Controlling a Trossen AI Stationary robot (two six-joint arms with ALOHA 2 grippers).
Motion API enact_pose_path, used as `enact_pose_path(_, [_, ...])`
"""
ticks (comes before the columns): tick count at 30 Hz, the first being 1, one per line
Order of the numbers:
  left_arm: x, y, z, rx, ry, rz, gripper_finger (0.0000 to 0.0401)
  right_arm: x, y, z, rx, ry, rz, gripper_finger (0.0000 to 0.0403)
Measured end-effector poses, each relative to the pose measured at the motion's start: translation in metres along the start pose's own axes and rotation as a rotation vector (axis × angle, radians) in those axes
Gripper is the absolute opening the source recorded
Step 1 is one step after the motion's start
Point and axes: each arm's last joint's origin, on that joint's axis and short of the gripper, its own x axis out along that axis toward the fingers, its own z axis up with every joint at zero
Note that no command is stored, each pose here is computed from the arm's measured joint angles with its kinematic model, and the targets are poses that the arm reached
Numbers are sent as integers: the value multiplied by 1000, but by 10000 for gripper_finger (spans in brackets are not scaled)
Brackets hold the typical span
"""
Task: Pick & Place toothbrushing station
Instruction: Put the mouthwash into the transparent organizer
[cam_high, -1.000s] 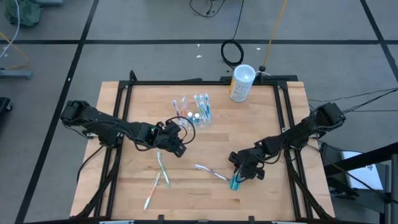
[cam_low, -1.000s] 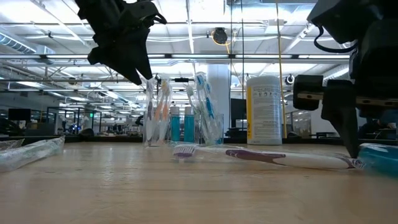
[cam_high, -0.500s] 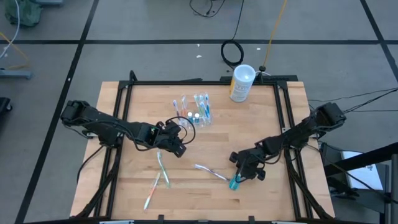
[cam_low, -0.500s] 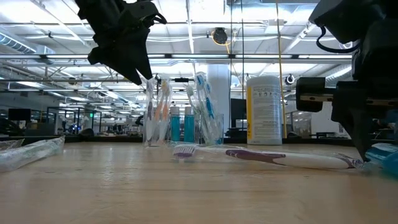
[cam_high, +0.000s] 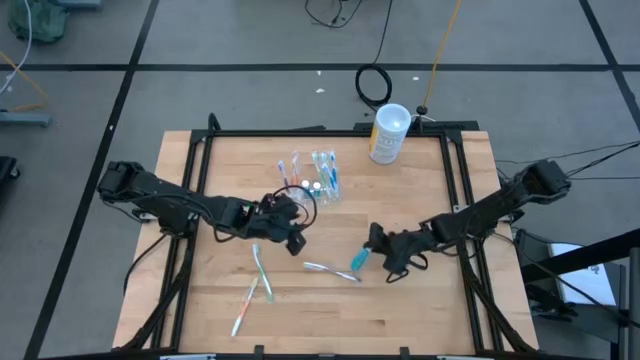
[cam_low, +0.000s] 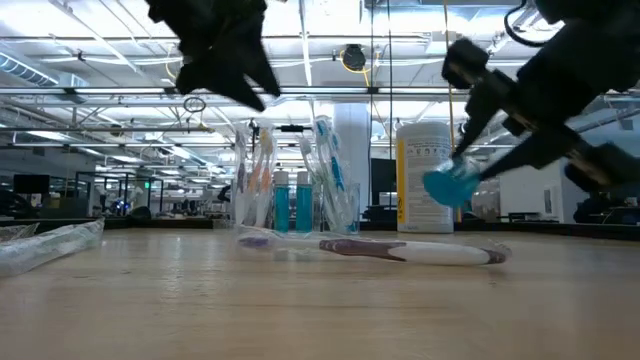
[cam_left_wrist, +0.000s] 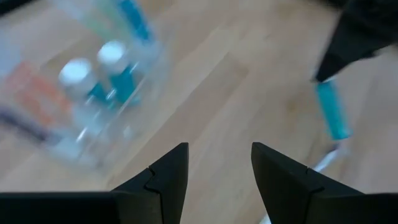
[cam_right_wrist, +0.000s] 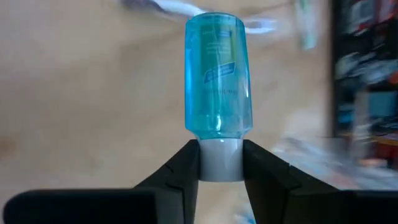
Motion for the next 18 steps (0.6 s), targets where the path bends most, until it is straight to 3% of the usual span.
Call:
enact_pose_path(7, [2,-7,19,57,-130,-117,182,3,-16,-8,-280,177,-169,94])
enact_pose_path(18, [59,-6,30,36,-53,-427,182,12,-28,-20,-367,248,-231,92])
